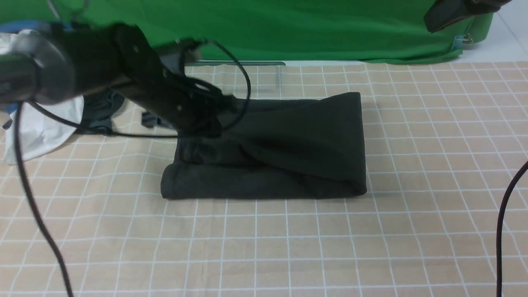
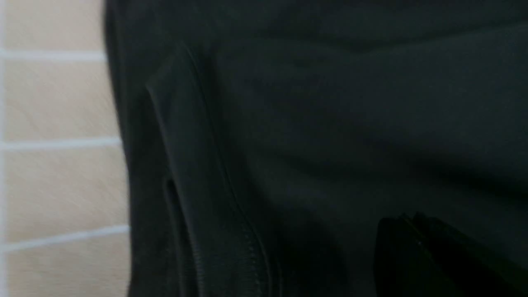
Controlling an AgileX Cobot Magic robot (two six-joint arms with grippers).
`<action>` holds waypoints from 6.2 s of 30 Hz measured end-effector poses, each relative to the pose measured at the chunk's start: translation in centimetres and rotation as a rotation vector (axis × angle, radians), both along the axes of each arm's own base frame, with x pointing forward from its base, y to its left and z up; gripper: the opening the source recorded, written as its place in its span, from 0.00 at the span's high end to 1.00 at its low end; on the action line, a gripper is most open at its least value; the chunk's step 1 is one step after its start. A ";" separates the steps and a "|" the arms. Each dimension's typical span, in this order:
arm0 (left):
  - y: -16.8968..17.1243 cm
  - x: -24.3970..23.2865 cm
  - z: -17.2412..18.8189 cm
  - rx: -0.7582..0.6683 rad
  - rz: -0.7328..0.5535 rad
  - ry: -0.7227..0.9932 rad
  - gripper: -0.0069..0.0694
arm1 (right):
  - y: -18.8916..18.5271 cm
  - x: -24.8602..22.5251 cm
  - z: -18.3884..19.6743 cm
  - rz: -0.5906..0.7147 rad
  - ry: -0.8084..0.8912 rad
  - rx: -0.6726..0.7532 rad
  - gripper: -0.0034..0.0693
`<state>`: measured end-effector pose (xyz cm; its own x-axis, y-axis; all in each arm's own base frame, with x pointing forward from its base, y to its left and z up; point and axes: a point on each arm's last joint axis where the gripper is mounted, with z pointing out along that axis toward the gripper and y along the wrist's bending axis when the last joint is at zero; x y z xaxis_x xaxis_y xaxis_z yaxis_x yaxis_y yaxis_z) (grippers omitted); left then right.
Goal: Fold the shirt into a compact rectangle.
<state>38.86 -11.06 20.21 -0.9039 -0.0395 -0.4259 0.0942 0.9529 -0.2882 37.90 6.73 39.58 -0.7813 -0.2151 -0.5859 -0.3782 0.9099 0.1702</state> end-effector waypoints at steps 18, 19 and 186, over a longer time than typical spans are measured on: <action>3.4 -0.5 0.7 0.191 0.084 0.052 0.89 | 0.0 0.0 -1.3 -0.021 0.052 0.003 0.90; 3.9 -0.6 0.8 0.204 0.105 0.065 0.89 | -0.1 0.0 -1.6 -0.036 0.069 0.002 0.90; 10.0 -36.1 22.3 -0.016 0.194 -1.057 0.89 | -4.8 -33.1 -4.4 -0.081 -1.481 0.342 0.63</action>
